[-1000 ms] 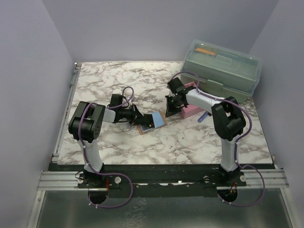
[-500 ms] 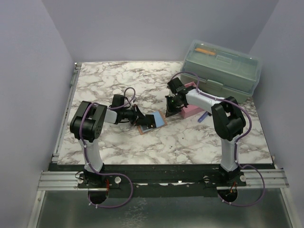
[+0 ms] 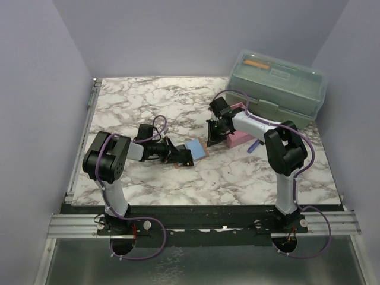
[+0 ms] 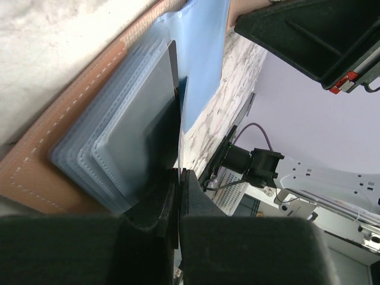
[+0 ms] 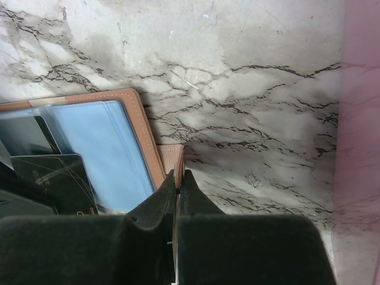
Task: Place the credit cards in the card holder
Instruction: Insert the credit card into the card holder.
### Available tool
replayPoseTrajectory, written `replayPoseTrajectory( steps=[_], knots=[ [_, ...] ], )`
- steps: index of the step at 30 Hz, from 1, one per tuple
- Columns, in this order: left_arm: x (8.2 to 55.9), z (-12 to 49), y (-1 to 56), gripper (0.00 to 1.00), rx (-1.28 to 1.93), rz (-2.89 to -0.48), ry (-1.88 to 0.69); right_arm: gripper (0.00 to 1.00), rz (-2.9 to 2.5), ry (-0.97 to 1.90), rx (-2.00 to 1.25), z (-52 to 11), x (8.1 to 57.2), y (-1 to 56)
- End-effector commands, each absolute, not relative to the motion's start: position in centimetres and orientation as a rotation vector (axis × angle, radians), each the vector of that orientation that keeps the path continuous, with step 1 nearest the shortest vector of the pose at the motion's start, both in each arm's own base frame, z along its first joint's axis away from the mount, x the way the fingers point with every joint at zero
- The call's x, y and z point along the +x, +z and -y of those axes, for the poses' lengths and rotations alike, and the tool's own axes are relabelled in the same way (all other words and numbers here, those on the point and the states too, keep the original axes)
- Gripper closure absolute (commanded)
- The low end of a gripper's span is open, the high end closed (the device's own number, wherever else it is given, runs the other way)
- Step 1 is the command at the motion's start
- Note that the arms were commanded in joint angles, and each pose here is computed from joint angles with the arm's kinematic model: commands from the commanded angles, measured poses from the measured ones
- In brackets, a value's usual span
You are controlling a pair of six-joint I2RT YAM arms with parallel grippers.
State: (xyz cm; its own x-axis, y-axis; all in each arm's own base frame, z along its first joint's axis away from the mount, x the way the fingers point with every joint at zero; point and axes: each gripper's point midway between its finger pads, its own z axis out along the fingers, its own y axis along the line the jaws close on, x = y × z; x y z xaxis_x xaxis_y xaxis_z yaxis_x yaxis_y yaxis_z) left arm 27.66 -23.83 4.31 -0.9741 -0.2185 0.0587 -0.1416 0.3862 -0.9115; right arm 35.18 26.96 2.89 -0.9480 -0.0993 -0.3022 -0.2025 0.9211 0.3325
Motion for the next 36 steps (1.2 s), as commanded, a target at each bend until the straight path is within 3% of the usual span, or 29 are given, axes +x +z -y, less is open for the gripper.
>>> replayPoseTrajectory(
  steps=[1, 20, 22, 29, 36],
  knots=[
    [28.0, 23.6, 4.2, 1.0, -0.318, -2.536, -1.636, 1.0, -2.808, 0.534, -0.262, -27.3, 34.9, 2.2],
    [30.2, 24.3, 3.3, 1.0, -0.308, -2.537, -1.631, 0.98, -2.808, 0.53, -0.291, -27.3, 35.0, 2.5],
    [30.0, 24.3, 3.5, 1.0, -0.307, -2.536, -1.638, 0.92, -2.821, 0.479, -0.28, -26.8, 35.3, 2.9],
    [28.0, 23.2, 5.4, 1.0, -0.306, -2.526, -1.636, 0.53, -2.693, 0.342, -0.432, -27.7, 36.1, 8.1],
    [28.1, 22.7, 7.2, 1.0, -0.269, -2.533, -1.59, 0.36, -2.667, 0.373, -0.553, -31.5, 35.2, 9.1]
  ],
)
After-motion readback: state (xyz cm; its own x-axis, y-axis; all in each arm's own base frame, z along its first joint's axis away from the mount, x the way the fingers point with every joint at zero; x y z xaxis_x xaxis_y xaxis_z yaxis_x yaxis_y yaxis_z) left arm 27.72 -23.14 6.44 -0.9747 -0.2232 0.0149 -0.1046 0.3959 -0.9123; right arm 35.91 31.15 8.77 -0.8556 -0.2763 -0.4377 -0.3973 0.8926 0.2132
